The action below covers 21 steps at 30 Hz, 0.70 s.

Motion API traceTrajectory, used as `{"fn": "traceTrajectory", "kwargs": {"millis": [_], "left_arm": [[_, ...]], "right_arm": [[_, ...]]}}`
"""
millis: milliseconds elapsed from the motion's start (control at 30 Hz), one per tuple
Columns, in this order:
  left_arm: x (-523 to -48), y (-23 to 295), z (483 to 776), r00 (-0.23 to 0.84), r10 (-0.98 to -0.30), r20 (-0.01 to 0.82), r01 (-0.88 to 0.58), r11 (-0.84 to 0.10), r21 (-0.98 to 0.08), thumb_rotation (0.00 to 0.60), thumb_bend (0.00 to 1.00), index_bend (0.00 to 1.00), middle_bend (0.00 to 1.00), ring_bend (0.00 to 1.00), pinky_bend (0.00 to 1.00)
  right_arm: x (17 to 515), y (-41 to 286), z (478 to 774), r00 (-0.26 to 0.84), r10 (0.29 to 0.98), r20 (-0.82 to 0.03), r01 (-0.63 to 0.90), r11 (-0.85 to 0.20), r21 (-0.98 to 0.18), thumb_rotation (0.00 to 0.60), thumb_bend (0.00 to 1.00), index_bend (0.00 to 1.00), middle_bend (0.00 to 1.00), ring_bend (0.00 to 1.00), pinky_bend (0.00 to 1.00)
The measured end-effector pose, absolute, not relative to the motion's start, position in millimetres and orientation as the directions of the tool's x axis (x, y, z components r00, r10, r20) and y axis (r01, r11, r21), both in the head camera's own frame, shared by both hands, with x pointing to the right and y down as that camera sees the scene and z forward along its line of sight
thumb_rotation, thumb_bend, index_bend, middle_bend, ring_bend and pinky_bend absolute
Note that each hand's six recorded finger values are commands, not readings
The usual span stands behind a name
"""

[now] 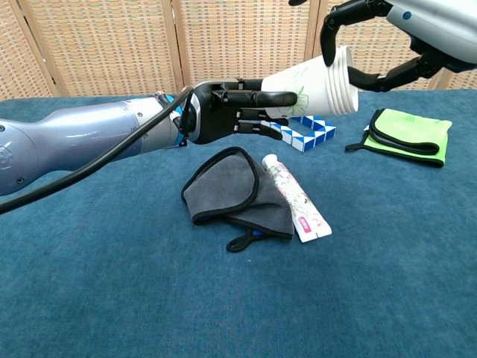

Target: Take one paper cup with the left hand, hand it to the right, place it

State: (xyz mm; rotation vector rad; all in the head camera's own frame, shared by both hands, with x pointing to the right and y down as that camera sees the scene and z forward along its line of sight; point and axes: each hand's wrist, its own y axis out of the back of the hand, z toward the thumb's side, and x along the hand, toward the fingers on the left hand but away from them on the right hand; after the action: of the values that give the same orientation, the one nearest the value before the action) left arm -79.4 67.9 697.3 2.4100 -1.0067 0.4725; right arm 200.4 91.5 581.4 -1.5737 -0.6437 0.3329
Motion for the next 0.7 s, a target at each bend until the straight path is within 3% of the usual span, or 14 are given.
{"fn": "traceTrajectory", "kwargs": {"millis": [500,700], "left_arm": [[-109,53,704,0.618,-0.603,0.505,-0.776,-0.571,0.267,0.600,0.19,0.54,0.48,0.44,0.42],[-143,38,705,0.575,-0.636,0.514,-0.802,-0.561,0.203,0.600,0.19,0.54,0.48,0.44,0.42]], "right_arm": [[239,94,573,0.788,0.596,0.155,0.160,0.045,-0.986,0.600,0.64,0.64,0.27,0.01,0.22],[265,97,567,0.792,0.597,0.128,0.105,0.073,-0.992,0.600,0.64,0.64,0.27,0.01,0.22]]}}
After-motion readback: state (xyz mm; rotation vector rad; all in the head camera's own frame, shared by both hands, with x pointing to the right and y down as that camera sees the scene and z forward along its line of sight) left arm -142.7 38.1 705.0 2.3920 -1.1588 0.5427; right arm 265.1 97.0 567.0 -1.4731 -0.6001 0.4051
